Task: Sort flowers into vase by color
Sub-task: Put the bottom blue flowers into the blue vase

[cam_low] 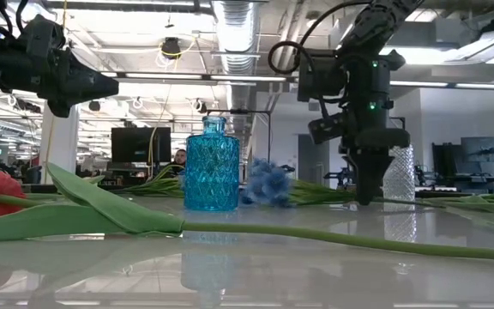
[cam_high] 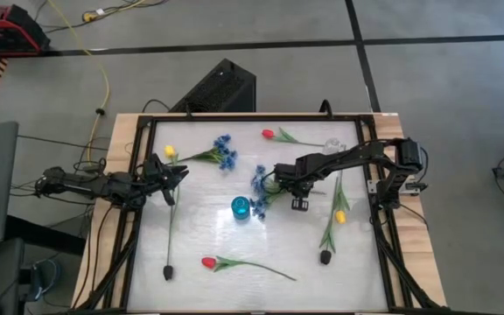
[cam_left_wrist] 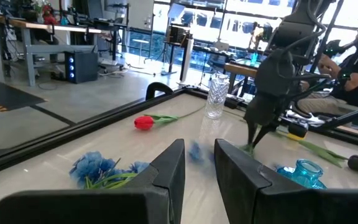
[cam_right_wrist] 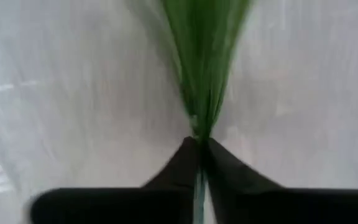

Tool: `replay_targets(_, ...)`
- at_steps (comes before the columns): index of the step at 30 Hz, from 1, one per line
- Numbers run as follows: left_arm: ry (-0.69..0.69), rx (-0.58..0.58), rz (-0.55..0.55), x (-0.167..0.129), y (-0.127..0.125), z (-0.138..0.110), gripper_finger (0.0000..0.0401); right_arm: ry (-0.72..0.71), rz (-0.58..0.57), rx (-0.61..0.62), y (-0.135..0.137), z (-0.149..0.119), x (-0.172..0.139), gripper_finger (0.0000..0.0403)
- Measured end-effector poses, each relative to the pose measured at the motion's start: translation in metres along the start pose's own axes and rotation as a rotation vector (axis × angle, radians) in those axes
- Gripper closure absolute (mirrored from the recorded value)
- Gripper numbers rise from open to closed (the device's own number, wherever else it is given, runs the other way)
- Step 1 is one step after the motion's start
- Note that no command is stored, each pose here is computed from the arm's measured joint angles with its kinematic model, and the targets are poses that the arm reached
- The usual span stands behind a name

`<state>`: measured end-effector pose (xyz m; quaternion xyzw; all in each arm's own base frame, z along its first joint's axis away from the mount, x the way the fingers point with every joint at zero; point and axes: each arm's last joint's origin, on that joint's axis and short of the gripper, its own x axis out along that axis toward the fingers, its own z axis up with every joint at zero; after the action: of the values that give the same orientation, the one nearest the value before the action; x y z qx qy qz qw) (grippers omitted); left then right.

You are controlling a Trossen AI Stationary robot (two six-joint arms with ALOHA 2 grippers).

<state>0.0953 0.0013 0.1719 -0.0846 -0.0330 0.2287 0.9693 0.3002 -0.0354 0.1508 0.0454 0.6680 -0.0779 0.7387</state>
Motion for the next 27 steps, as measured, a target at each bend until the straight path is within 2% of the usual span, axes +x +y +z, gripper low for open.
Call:
replay_targets(2,0.0,0.0,0.0,0.0,0.0,0.0,0.0326,-0.003,0.001,0.039,0.0,0.0,-0.002,0.0381)
replay_targets(7,0.0,0.0,0.0,0.0,0.0,0.0,0.0326,-0.043,0.0,0.152,0.0,-0.004,-0.019,0.037)
replay_targets(11,0.0,0.0,0.0,0.0,0.0,0.0,0.0326,-0.19,-0.028,0.235,0.001,-0.003,-0.043,0.038)
replay_targets(15,0.0,0.0,0.0,0.0,0.0,0.0,0.0326,-0.483,-0.077,0.262,0.01,0.004,-0.078,0.038)
replay_targets(19,0.0,0.0,0.0,0.0,0.0,0.0,0.0326,-0.85,-0.131,0.268,0.026,0.016,-0.115,0.038)
replay_targets(23,0.0,0.0,0.0,0.0,0.0,0.0,0.0326,-1.189,-0.078,0.189,0.051,0.035,-0.14,0.0377)
replay_targets(27,0.0,0.0,0.0,0.0,0.0,0.0,0.0326,-1.409,-0.046,0.094,0.08,0.05,-0.141,0.0379)
